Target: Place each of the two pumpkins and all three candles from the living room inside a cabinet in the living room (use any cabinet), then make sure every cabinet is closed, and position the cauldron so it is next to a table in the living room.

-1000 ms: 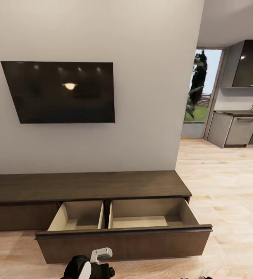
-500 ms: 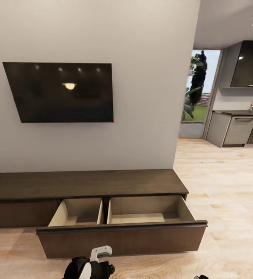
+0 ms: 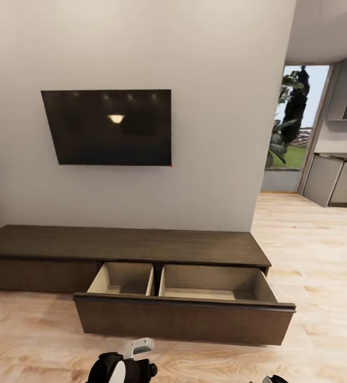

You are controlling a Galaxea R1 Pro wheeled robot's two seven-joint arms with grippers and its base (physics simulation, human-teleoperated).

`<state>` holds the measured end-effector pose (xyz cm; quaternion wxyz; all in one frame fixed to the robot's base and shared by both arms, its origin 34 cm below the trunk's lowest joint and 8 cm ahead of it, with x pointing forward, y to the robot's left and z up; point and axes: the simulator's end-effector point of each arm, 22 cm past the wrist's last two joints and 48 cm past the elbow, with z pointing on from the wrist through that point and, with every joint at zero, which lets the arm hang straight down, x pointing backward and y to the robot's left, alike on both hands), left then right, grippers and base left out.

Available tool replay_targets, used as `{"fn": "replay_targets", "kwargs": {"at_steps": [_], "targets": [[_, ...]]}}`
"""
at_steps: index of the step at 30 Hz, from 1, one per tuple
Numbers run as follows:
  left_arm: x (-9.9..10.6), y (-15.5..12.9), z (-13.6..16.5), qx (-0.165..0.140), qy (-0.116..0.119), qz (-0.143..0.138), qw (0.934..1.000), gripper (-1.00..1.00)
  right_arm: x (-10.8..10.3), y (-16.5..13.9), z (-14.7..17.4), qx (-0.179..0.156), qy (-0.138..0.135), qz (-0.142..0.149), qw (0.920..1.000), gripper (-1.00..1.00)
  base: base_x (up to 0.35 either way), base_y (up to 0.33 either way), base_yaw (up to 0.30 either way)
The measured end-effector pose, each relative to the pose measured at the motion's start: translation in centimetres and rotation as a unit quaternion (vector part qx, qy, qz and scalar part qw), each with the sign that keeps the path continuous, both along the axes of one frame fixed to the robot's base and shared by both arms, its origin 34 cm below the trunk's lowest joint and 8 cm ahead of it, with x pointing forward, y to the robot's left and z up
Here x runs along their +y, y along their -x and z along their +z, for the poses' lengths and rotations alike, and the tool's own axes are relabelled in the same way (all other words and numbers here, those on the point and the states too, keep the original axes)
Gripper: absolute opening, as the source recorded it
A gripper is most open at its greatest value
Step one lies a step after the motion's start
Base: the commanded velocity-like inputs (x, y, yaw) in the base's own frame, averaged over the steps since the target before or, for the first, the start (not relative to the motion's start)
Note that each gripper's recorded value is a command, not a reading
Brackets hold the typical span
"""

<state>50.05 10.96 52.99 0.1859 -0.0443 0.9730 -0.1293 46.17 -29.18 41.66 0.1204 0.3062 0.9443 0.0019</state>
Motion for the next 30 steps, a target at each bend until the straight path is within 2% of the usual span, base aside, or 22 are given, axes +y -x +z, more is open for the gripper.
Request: {"fn": "replay_targets", "kwargs": {"at_steps": [6,12,30], "targets": [[-0.08,0.00,0.02,0.000,0.001,0.000,1.0000,1.00,0.03,-0.01,0.00,0.000,0.000,0.000,1.0000,1.00,-0.015,0.000,0.281],[-0.43,0.06,0.04,0.000,0.001,-0.005,1.0000,1.00,0.04,-0.02,-0.02,0.000,0.000,0.000,1.0000,1.00,-0.174,0.000,0.281],[-0.63,0.17,-0.11,0.002,0.001,-0.007,1.0000,1.00,0.04,0.15,-0.19,0.003,0.000,0.000,1.0000,1.00,-0.079,-0.014,0.281]]}}
